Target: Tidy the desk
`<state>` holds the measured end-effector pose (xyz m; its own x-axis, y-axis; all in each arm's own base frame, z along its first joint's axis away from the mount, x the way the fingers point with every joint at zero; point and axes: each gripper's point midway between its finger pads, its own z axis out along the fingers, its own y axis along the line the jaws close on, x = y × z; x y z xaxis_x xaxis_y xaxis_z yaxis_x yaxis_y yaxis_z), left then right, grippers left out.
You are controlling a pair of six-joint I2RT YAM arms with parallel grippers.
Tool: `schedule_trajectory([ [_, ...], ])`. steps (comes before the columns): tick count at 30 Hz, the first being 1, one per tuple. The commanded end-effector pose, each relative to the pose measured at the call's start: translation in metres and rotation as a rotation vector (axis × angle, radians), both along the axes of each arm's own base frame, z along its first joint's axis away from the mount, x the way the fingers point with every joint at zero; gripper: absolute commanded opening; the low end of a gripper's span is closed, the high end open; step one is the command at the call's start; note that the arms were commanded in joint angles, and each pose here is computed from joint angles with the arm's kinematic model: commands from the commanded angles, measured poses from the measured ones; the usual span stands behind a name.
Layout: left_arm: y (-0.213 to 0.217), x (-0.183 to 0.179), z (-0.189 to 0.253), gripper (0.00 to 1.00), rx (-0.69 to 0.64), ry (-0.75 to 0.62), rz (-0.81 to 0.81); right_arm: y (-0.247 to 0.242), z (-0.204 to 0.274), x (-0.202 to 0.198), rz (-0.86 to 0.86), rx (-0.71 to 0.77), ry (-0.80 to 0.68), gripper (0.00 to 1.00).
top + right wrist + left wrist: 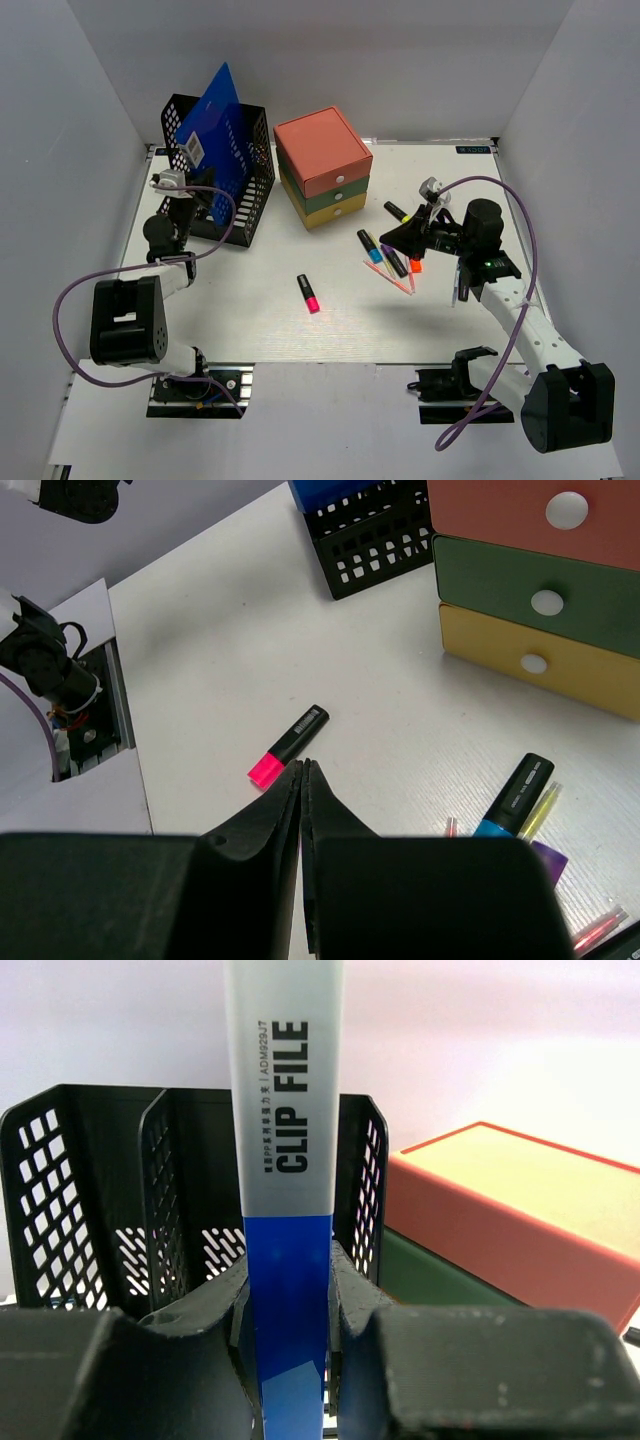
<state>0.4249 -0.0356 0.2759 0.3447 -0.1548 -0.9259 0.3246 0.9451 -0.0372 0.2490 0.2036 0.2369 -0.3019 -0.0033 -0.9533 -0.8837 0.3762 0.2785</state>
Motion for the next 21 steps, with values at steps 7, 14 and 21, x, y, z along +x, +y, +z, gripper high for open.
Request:
schedule_trajectory([
  [7, -0.013, 0.006, -0.017, 0.0, -0.025, 0.078, -0.092, 0.001, 0.007, 0.001, 0.014, 0.014, -0.038, 0.07],
  [14, -0.025, 0.008, -0.01, 0.0, 0.054, 0.071, -0.158, 0.001, 0.008, 0.0, 0.015, 0.016, -0.037, 0.07],
  [21, -0.029, 0.016, -0.001, 0.0, 0.07, 0.057, -0.187, 0.001, 0.007, 0.0, 0.016, 0.015, -0.036, 0.07],
])
